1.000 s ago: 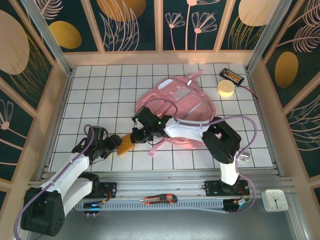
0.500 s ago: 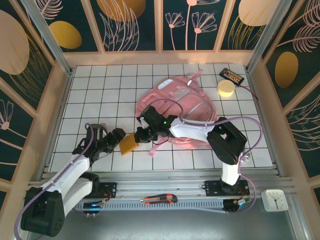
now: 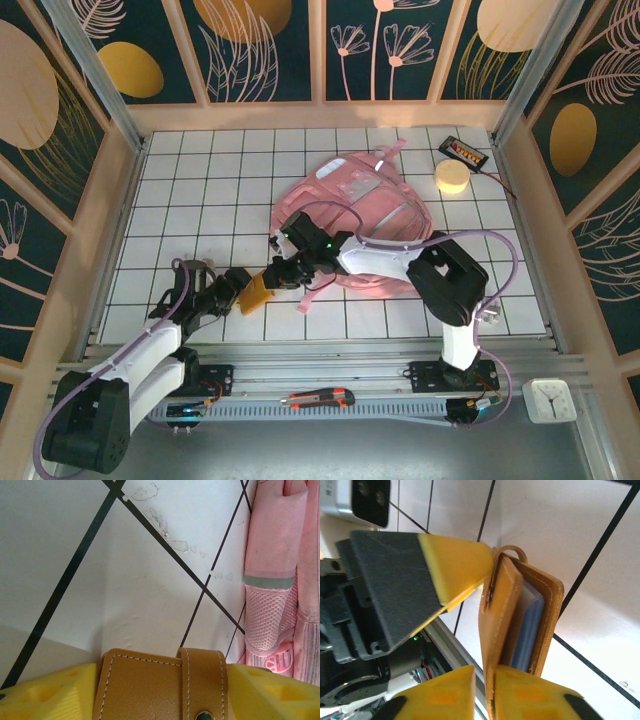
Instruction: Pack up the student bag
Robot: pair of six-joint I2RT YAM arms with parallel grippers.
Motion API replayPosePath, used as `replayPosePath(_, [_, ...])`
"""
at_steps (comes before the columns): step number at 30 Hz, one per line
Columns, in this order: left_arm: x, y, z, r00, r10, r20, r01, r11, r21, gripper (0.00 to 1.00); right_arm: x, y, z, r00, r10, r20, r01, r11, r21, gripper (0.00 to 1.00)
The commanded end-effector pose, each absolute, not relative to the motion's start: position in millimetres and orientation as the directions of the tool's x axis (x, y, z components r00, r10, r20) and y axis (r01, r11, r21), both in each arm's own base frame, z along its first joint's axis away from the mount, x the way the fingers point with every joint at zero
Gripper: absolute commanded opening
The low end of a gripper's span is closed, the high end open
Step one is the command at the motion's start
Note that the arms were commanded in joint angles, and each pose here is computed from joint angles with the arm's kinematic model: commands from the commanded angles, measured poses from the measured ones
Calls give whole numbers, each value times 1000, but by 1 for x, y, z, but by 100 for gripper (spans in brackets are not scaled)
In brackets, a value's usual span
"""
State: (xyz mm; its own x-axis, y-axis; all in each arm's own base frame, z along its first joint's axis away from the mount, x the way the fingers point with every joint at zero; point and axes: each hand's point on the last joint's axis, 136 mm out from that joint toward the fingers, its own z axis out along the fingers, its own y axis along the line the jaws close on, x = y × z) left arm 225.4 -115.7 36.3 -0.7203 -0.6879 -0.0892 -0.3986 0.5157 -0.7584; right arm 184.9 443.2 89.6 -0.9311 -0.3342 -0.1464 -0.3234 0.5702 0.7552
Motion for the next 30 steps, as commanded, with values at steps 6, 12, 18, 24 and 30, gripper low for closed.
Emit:
replayPosePath(6, [221, -120, 32, -722, -690, -56, -403, 485, -776, 66, 186, 443, 78, -922, -369, -119, -333, 597, 730, 11])
replayPosePath(12, [229, -120, 44, -730, -677, -92, -379, 513, -770, 66, 198, 428, 95, -931, -325, -168, -346, 637, 689, 0])
replayPosePath(18, [275, -113, 122, -737, -571, -361, -194, 690, -697, 66, 222, 372, 185, -929, -177, -327, -356, 671, 650, 0])
replayPosePath(24, [321, -162, 192, -760, -296, -578, 64, 852, -519, 69, 245, 247, 277, -863, 152, -482, -208, 762, 613, 0])
replayPosePath(30, [347, -257, 220, -736, 27, -676, 328, 888, -322, 72, 228, 92, 285, -682, 489, -543, 201, 840, 504, 0])
